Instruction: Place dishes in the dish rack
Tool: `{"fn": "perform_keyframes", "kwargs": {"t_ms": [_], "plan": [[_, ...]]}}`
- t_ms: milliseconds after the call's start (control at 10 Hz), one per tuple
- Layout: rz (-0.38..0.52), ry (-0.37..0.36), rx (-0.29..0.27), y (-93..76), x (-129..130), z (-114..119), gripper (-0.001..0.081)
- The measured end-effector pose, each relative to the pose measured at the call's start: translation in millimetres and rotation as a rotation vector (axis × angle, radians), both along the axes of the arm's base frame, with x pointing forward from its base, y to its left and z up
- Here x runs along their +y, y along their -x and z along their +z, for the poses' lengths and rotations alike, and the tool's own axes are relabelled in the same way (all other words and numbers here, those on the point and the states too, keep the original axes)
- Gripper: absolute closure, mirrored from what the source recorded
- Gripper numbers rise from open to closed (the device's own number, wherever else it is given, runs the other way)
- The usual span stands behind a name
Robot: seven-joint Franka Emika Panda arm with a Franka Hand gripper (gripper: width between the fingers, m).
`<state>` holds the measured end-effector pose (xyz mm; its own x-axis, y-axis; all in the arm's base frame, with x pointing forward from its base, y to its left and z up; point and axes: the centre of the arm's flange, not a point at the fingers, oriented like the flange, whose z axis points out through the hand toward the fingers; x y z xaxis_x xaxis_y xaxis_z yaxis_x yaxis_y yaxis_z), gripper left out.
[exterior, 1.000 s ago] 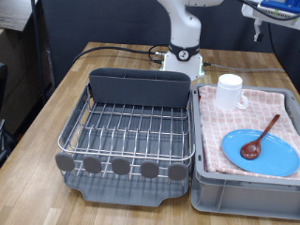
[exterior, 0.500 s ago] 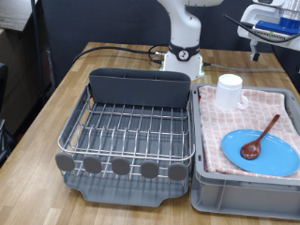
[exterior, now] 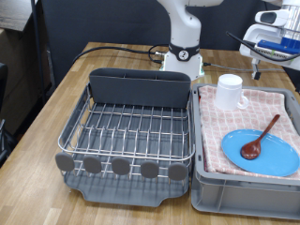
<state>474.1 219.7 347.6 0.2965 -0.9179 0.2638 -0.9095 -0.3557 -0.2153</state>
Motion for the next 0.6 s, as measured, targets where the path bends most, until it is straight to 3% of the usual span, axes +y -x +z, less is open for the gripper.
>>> {"fn": "perform_keyframes", "kwargs": {"t_ms": [600], "plan": [[-0.045,-0.021,0.0,-4.2,1,-65,0.0003]]}}
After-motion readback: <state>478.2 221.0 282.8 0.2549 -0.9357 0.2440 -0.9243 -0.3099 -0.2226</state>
